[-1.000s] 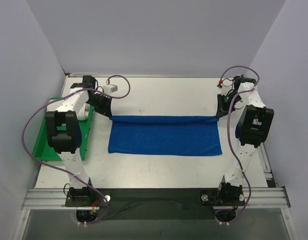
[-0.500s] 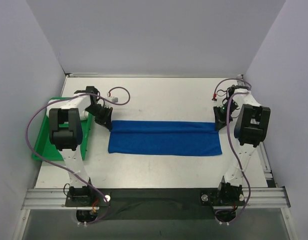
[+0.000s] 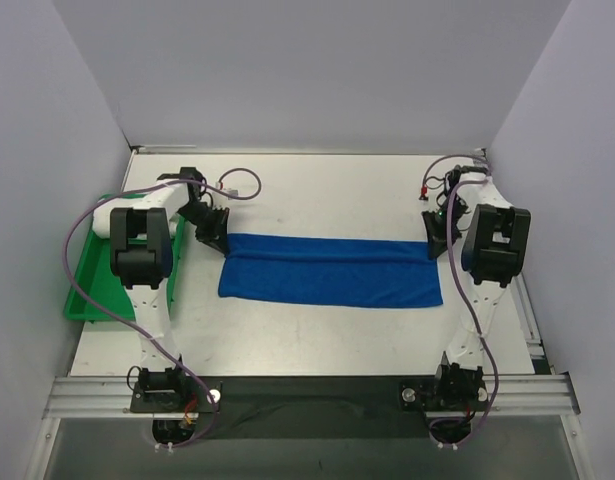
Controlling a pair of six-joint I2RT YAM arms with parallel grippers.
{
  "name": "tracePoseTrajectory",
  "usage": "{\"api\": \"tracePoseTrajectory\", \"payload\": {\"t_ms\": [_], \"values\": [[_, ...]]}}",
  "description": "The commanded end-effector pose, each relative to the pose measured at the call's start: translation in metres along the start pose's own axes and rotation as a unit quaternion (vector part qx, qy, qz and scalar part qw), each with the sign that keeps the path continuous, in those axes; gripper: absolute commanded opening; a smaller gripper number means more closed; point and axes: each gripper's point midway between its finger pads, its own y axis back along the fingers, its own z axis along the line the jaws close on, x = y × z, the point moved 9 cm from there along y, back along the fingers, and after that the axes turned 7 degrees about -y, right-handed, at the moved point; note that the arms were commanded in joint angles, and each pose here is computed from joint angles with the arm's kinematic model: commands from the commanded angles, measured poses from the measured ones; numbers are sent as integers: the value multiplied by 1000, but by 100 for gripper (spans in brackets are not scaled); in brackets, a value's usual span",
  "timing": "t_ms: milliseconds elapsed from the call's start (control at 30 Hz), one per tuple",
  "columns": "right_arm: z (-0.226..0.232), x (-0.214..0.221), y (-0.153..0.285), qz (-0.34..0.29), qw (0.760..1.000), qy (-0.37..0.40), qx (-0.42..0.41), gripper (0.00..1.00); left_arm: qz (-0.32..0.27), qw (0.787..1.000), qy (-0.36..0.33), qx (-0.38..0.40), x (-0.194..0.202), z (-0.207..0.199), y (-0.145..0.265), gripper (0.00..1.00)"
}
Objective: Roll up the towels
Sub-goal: Fold the towel
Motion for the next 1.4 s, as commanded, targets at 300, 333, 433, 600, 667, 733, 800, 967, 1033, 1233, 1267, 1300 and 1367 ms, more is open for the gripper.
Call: {"api": "tracePoseTrajectory", "payload": {"t_ms": [300,333,433,600,667,733,800,967,1033,1233,1267,1300,1367], "values": [[0,-51,12,-9,997,33,66,0,11,997,-8,-80,-1,34,-9,0],[3,-55,9,-7,997,36,67,0,12,996,-9,-86,-1,35,-8,0],[12,-57,3,-1,997,47,67,0,11,995,1,-98,3,48,1,0],[28,-56,-2,7,997,57,58,0,10,993,5,-114,7,60,14,0],[35,-58,-4,7,996,62,58,0,6,992,0,-127,4,65,23,0],[34,-60,-6,6,996,58,61,0,-2,990,-7,-140,-2,71,30,0],[46,-69,-2,-9,995,69,68,0,-6,990,-9,-140,-5,71,36,0],[42,-78,15,-46,995,55,74,0,-28,992,-24,-117,-17,59,47,0],[33,-77,30,-66,995,40,68,0,-36,992,-29,-115,-19,55,53,0],[27,-66,65,-103,993,34,51,0,-59,990,-44,-123,-25,42,79,0],[29,-63,67,-104,993,36,40,0,-59,990,-45,-123,-25,40,82,0],[31,-59,68,-102,993,37,34,0,-60,989,-47,-124,-25,39,84,0],[36,-51,74,-101,994,38,23,0,-61,988,-55,-128,-23,35,90,0]]}}
